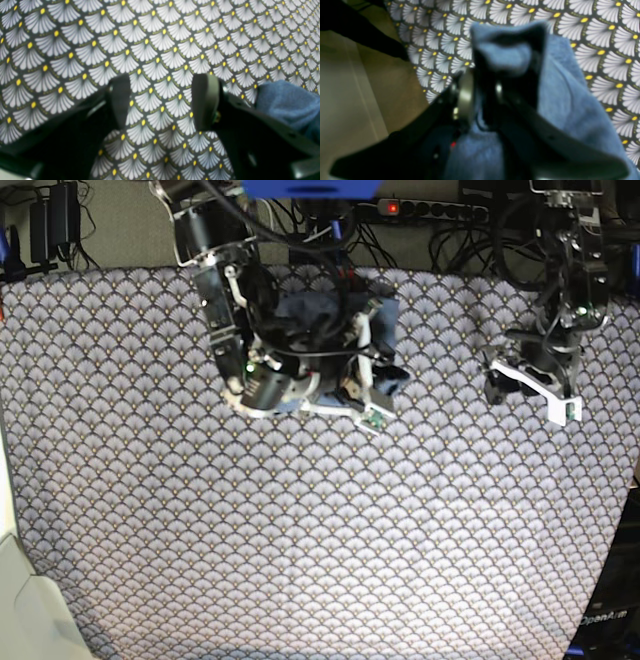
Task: Fold the T-shirt properly
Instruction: 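Fold the strip end over onto the middle with the right gripper, then press and flatten the folded bundle with the right gripper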
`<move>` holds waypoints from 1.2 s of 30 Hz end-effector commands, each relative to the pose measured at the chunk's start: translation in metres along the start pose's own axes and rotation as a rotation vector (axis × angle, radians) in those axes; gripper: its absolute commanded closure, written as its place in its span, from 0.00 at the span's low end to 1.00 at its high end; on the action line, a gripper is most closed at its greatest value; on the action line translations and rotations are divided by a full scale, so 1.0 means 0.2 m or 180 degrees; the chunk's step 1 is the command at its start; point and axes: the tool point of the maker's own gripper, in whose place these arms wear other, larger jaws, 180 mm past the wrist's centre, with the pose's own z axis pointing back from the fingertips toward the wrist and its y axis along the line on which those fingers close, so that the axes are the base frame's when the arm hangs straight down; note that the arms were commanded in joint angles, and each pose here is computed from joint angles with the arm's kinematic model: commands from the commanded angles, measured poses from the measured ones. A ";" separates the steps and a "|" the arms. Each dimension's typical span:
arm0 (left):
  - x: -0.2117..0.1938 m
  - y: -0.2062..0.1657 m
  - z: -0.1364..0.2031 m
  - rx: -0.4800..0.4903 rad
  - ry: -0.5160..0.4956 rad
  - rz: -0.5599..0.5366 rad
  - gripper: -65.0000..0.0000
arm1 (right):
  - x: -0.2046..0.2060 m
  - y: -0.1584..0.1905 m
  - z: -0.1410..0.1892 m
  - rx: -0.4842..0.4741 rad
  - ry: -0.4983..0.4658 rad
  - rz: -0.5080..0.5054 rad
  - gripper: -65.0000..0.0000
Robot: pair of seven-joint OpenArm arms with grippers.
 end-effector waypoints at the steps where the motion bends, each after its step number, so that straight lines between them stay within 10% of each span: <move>1: 0.05 0.00 0.02 -0.0015 -0.0100 -0.0049 0.41 | 0.11 0.00 0.03 0.0002 -0.0210 0.0074 0.73; 21: 0.02 0.13 0.10 0.0203 -0.0099 -0.0002 0.41 | 0.40 0.02 0.30 -0.0377 -0.0722 0.0705 0.60; 29: -0.01 0.17 0.12 0.0256 -0.0073 0.0038 0.42 | 0.09 -0.17 0.37 -0.0649 -0.0450 0.0318 1.00; 36: -0.03 0.15 0.11 0.0225 -0.0049 0.0060 0.42 | -0.12 -0.14 0.34 -0.0598 -0.0299 0.0008 1.00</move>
